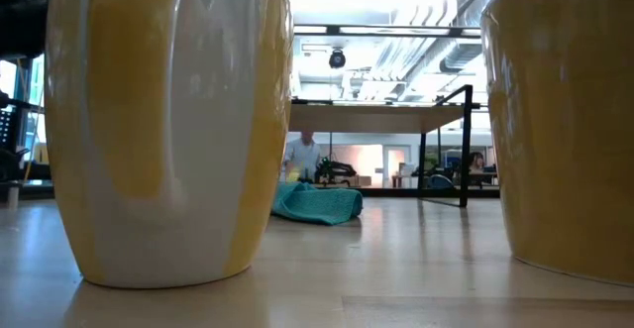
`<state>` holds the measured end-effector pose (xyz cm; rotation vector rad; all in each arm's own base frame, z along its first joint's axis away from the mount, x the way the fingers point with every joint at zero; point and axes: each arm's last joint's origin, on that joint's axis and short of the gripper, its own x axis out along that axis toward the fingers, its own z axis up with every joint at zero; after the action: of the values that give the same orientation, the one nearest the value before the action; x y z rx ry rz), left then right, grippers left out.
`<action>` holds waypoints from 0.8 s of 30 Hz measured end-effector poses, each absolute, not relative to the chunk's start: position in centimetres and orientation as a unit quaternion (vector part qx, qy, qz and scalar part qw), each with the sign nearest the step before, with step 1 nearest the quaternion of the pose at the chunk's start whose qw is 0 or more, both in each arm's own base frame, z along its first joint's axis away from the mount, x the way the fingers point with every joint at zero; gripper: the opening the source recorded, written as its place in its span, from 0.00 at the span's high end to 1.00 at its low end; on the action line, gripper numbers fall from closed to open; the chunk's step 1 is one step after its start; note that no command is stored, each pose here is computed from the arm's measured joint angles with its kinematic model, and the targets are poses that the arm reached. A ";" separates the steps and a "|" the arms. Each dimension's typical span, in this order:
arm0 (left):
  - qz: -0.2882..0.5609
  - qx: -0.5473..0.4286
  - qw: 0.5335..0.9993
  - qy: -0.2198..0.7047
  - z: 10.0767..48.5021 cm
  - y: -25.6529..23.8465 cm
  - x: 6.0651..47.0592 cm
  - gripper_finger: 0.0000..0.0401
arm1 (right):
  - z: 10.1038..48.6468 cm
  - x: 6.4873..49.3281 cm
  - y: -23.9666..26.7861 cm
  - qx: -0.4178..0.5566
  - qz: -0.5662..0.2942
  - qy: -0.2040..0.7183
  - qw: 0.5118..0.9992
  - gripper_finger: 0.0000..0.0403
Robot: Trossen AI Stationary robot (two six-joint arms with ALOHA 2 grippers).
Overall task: Stack small to large cups/mugs on shelf
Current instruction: Put the transparent mug on the shelf
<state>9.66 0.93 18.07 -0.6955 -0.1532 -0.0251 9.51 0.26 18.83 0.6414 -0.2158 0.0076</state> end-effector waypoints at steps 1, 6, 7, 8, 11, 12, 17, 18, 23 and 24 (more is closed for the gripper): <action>-0.009 -0.340 0.937 -0.076 18.1 0.9 9.7 0.82 | 19.1 9.5 0.3 0.289 0.002 -0.109 0.951 0.87; -0.006 -0.341 0.937 -0.078 18.1 1.0 9.7 0.85 | 20.0 9.2 0.2 0.233 -0.001 -0.123 0.965 0.87; -0.006 -0.341 0.937 -0.078 18.1 1.0 9.7 0.85 | 20.0 9.2 0.2 0.231 -0.002 -0.124 0.965 0.87; -0.006 -0.341 0.937 -0.078 18.1 1.0 9.7 0.85 | 20.0 9.2 0.2 0.231 -0.002 -0.123 0.965 0.87; -0.005 -0.341 0.937 -0.079 18.1 1.0 9.7 0.86 | 20.0 9.2 0.2 0.230 -0.010 -0.123 0.965 0.87; -0.005 -0.341 0.937 -0.079 18.1 1.0 9.7 0.87 | 20.0 9.2 0.2 0.231 -0.017 -0.124 0.965 0.87; 0.002 -0.342 0.936 -0.083 18.1 1.0 9.6 0.87 | 19.9 9.2 0.1 0.239 -0.023 -0.123 0.963 0.87; 0.003 -0.342 0.936 -0.083 18.1 1.0 9.6 0.87 | 20.0 9.2 0.1 0.247 -0.021 -0.127 0.960 0.87; 0.005 -0.342 0.936 -0.087 18.2 1.0 9.6 0.87 | 22.7 8.5 0.1 0.265 0.003 -0.176 0.948 0.87; 0.005 -0.341 0.935 -0.093 18.3 1.1 9.6 0.87 | 23.4 8.4 0.1 0.258 0.004 -0.180 0.949 0.87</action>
<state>9.62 1.06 18.26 -0.6979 -0.1892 0.0111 8.44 0.14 23.40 0.5251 -0.3655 0.0072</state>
